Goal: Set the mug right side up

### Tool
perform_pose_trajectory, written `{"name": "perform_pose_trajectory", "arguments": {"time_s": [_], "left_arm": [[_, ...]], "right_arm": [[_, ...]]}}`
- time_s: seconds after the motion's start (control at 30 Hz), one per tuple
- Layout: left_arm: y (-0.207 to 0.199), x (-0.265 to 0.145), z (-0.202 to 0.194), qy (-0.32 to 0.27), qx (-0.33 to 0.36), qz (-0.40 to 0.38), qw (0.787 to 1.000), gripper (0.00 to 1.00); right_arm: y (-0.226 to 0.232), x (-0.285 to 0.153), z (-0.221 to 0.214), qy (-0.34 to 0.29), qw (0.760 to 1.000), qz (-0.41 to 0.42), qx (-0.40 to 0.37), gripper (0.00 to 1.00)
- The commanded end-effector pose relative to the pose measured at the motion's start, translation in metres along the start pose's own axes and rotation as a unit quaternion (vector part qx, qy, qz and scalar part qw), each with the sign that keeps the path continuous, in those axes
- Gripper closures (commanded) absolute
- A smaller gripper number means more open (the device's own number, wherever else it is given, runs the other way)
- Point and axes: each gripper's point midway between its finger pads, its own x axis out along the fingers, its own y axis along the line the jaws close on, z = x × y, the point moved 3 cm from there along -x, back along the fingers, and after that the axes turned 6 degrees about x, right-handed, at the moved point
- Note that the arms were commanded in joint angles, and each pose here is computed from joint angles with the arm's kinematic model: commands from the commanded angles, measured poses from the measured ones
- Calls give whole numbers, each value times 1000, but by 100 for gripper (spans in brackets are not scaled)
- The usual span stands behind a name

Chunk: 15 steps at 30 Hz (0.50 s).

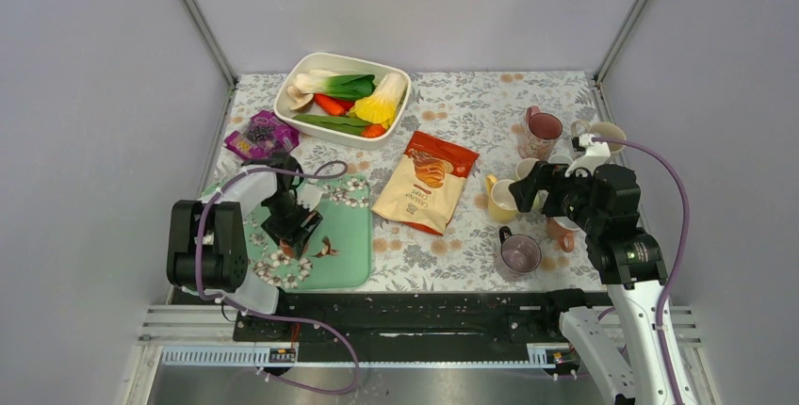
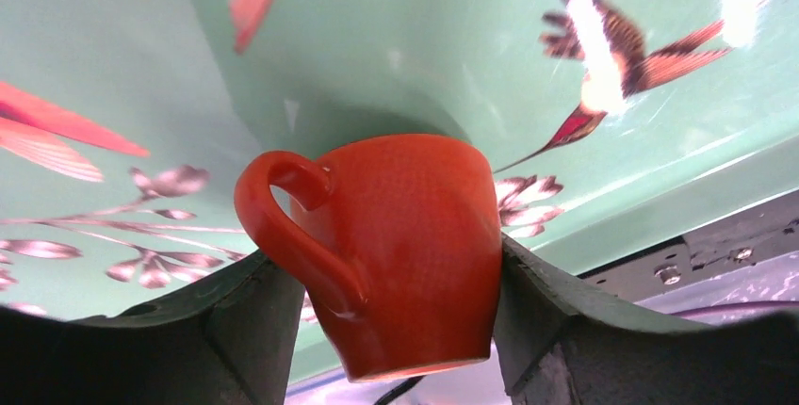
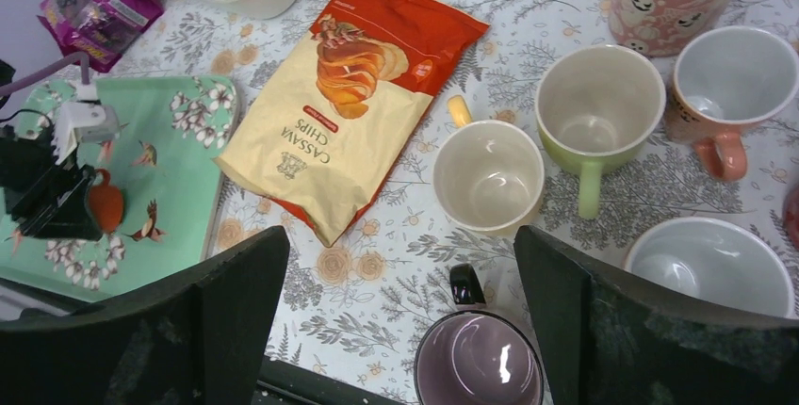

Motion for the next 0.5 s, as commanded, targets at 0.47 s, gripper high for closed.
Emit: {"name": "perform_pose_trajectory", "arguments": {"time_s": [0.47], "left_arm": [[-18,-84,79,-219,93,-29,971,100]], "right_arm": [[62,-2,14,-27,980,192,49,0]]}}
